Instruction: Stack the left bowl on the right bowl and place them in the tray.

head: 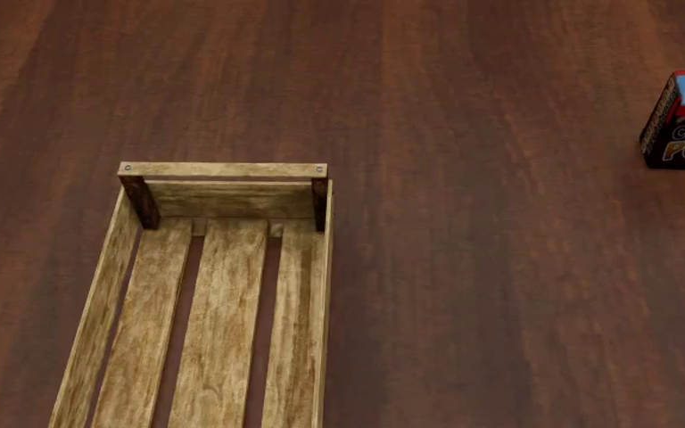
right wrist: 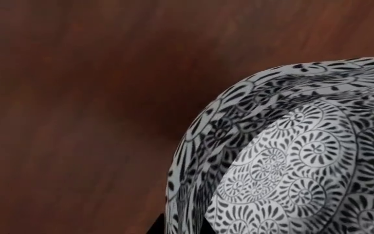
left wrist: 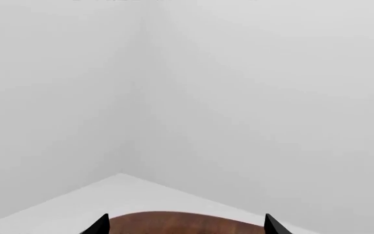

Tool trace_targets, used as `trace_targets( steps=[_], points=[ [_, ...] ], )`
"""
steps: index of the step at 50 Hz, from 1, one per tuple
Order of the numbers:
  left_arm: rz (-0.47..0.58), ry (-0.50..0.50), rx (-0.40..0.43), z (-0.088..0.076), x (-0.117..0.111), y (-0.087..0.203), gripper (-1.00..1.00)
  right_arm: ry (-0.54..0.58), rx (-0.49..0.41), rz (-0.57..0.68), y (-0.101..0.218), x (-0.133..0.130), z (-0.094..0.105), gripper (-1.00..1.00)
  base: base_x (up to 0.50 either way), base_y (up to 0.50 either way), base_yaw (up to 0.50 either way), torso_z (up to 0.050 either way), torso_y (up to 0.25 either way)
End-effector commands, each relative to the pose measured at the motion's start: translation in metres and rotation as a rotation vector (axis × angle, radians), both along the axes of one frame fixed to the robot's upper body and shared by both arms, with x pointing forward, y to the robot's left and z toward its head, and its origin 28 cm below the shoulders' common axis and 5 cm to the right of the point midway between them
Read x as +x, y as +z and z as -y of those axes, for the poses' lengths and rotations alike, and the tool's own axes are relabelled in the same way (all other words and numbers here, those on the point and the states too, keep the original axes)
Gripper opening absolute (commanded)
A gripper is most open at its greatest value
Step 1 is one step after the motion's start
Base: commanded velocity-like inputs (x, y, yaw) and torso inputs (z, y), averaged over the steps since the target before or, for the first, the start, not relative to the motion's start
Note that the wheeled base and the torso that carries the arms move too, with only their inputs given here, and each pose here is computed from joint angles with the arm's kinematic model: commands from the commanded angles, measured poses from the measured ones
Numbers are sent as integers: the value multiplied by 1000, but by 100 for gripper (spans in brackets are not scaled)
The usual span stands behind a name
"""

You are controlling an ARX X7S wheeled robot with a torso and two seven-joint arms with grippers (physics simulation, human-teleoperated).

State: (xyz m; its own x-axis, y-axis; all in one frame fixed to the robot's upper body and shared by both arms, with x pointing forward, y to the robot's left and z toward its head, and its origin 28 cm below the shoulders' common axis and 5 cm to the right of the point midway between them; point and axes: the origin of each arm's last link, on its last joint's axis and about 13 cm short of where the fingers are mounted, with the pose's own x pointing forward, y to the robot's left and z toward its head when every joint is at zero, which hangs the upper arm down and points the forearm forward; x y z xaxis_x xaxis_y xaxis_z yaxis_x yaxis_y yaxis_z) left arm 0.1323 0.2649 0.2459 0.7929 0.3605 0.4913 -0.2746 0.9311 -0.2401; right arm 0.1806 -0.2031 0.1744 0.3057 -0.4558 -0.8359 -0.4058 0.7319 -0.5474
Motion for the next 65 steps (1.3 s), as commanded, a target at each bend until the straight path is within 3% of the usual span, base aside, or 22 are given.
trace_targets(
  steps=[1,21,33,34,42,51,58,65],
  points=[
    [8,1,-3,0,-2,2,100,103,-101,74,43,10,-4,-100,0,0,0,0,0],
    [29,-5,-9,0,-5,6,100,382,-240,162,132,42,-20,-100,0,0,0,0,0],
    [41,-1,-5,1,-8,12,100,641,-299,157,181,81,-41,-100,0,0,0,0,0],
    [41,-1,-3,1,-8,12,100,658,-271,172,184,86,-43,-100,0,0,0,0,0],
    [45,0,0,2,-8,14,100,797,-320,162,206,112,-52,-100,0,0,0,0,3],
    [45,-6,3,3,-7,16,100,921,-267,152,223,131,-67,-100,0,0,0,0,0],
    [48,-4,3,3,-8,18,100,1063,-277,126,238,150,-91,-100,0,0,0,0,0],
    [50,-2,6,3,-8,19,100,1122,-256,127,243,166,-111,-100,0,0,0,0,1]
  ],
)
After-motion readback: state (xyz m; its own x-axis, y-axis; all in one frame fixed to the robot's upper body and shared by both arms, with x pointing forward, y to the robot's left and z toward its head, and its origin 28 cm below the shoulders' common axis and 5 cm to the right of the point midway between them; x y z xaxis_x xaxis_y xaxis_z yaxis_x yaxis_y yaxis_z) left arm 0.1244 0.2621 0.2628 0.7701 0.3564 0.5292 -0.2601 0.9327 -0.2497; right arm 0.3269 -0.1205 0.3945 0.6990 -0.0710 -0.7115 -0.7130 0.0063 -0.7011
